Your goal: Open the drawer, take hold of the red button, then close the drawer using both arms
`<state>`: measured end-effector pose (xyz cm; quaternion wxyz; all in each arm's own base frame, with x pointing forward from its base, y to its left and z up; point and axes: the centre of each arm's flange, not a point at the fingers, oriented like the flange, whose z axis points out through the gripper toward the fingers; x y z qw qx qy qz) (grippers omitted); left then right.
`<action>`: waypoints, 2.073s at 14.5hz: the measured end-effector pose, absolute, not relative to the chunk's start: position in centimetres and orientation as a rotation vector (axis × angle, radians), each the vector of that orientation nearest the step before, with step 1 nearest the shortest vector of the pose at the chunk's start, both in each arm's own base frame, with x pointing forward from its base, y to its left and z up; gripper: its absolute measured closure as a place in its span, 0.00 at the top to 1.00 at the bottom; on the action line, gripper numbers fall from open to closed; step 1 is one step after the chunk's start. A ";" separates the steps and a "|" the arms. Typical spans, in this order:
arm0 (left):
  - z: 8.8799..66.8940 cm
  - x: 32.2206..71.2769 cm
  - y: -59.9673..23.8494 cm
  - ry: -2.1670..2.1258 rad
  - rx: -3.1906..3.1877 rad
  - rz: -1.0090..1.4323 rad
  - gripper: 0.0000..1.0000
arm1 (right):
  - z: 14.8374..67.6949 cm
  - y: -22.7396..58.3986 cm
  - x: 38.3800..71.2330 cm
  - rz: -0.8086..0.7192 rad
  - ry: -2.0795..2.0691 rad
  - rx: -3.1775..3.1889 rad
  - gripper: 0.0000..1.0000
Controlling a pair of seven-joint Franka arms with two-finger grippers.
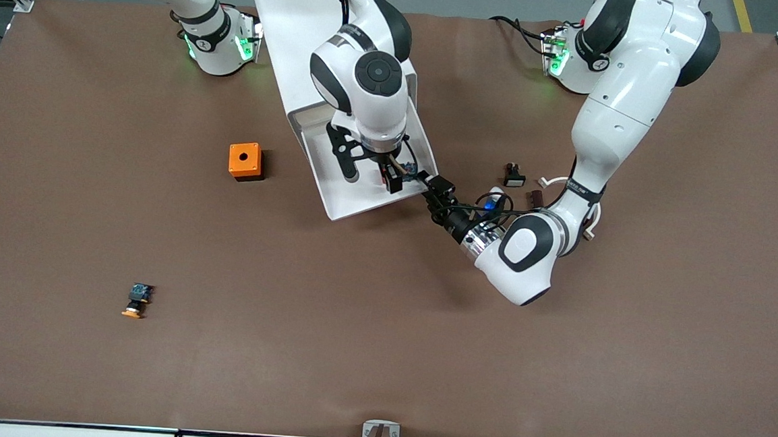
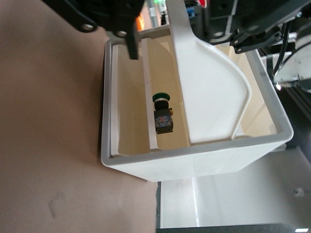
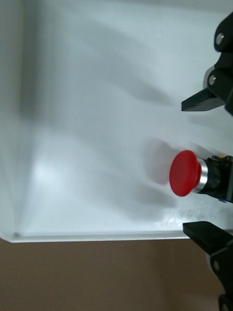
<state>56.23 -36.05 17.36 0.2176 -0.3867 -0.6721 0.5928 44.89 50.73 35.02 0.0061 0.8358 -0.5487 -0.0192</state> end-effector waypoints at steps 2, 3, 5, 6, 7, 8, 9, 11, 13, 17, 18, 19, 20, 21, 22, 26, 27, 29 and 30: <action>17.6 56.8 -35.6 -1.850 -1.176 1.701 0.81 | 35.0 51.3 45.0 -0.057 -1.734 2.610 1.00; 17.9 57.3 -35.1 -1.847 -1.229 1.731 0.89 | 34.8 51.5 45.0 -0.056 -1.745 2.604 1.00; 18.3 58.2 -34.2 -1.836 -1.335 1.789 1.00 | 34.2 52.1 44.7 -0.054 -1.754 2.590 1.00; 18.4 58.6 -33.8 -1.824 -1.401 1.821 1.00 | 33.8 52.5 44.5 -0.053 -1.758 2.582 1.00; 18.6 58.9 -33.5 -1.806 -1.480 1.855 1.00 | 33.3 53.0 44.2 -0.052 -1.762 2.574 1.00; 18.9 59.2 -33.2 -1.781 -1.575 1.885 1.00 | 32.8 53.5 43.9 -0.051 -1.769 2.563 1.00; 19.2 59.6 -33.0 -1.752 -1.684 1.899 1.00 | 32.4 53.9 43.8 -0.049 -1.776 2.555 0.99; 20.2 60.4 -32.6 -1.673 -1.926 1.880 1.00 | 32.2 54.4 43.7 -0.046 -1.779 2.554 0.98; 20.9 61.5 -31.9 -1.618 -2.122 1.816 1.00 | 32.5 54.7 43.7 -0.045 -1.781 2.564 0.94; 21.4 63.3 -31.0 -1.511 -2.480 1.571 1.00 | 33.3 55.4 43.5 -0.044 -1.778 2.586 0.54; 22.1 63.9 -30.8 -1.477 -2.577 1.499 1.00 | 33.4 55.5 43.5 -0.044 -1.778 2.589 0.45; 23.0 64.5 -30.7 -1.443 -2.675 1.418 1.00 | 33.4 55.5 43.5 -0.044 -1.778 2.590 0.41; 24.2 65.1 -30.5 -1.403 -2.777 1.325 1.00 | 33.5 55.5 43.5 -0.043 -1.776 2.592 0.41; 25.6 65.8 -30.3 -1.357 -2.873 1.229 1.00 | 33.7 55.5 43.6 -0.042 -1.767 2.599 0.41; 27.0 66.3 -30.2 -1.313 -2.957 1.134 1.00 | 34.1 55.3 43.9 -0.043 -1.740 2.604 0.41; 32.6 67.2 -30.3 -1.109 -3.137 0.727 1.00 | 38.4 52.0 47.5 -0.079 -1.497 2.652 0.41; 33.6 67.1 -30.8 -1.060 -3.152 0.637 1.00 | 39.9 50.4 49.2 -0.086 -1.430 2.697 0.41; 35.3 66.5 -32.6 -0.955 -3.171 0.465 1.00 | 43.0 45.7 52.8 -0.103 -1.249 2.805 0.41; 35.8 66.1 -33.8 -0.906 -3.181 0.384 1.00 | 44.3 42.7 54.6 -0.117 -1.142 2.856 0.41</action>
